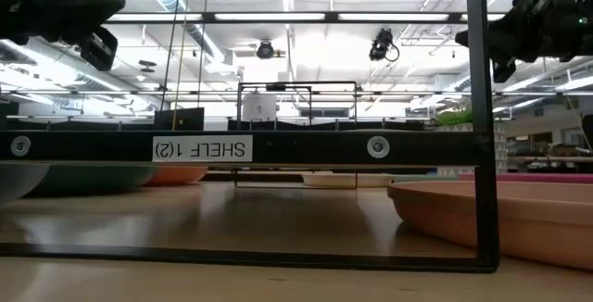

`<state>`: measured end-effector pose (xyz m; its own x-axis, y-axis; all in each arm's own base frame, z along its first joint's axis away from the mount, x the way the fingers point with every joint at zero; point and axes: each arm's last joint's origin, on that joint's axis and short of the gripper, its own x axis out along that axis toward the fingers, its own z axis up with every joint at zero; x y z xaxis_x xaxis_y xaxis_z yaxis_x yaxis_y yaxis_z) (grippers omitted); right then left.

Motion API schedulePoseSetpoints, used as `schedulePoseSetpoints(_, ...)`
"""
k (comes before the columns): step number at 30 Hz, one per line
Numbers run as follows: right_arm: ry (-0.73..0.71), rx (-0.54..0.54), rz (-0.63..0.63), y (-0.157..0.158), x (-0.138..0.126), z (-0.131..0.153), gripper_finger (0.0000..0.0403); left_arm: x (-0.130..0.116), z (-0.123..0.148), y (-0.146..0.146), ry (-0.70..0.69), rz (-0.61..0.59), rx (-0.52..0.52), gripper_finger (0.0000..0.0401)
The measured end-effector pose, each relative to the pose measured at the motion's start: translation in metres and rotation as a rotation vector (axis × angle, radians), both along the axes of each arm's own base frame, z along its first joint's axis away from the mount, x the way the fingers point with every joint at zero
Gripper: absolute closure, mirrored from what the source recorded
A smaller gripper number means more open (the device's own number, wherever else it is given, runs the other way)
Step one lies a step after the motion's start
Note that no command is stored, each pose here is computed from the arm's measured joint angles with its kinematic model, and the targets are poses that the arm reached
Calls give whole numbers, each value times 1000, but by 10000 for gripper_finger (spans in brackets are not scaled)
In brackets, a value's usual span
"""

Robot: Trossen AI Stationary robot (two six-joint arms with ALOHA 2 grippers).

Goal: Place and stack plates onto a shelf
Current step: Put the light blue plate on the shelf

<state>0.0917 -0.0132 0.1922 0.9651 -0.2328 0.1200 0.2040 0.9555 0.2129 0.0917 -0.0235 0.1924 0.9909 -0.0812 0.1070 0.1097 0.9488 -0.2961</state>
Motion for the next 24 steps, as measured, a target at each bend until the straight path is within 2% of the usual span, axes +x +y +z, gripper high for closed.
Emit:
schedulePoseSetpoints(3, -54, 124, 26, 0, 0, 2, 386, 0, 3, 0, -31, 1, -8, 378)
schedulePoseSetpoints(5, -41, 172, 29, 0, 1, 5, 387, -1, 6, 0, -59, 6, 6, 378)
schedulePoseSetpoints(11, 298, 275, -3, -1, 19, -6, 392, -1, 10, 1, -98, 46, 41, 378)
schedulePoseSetpoints(15, 481, 265, -24, -1, 38, -4, 392, -1, 9, 2, -93, 67, 39, 378)
schedulePoseSetpoints(19, 678, 187, -111, -3, 58, -1, 391, -1, 9, 2, -91, 75, 39, 378)
schedulePoseSetpoints(24, 888, 120, -171, -6, 85, -4, 359, -1, 9, 2, -88, 75, 40, 378)
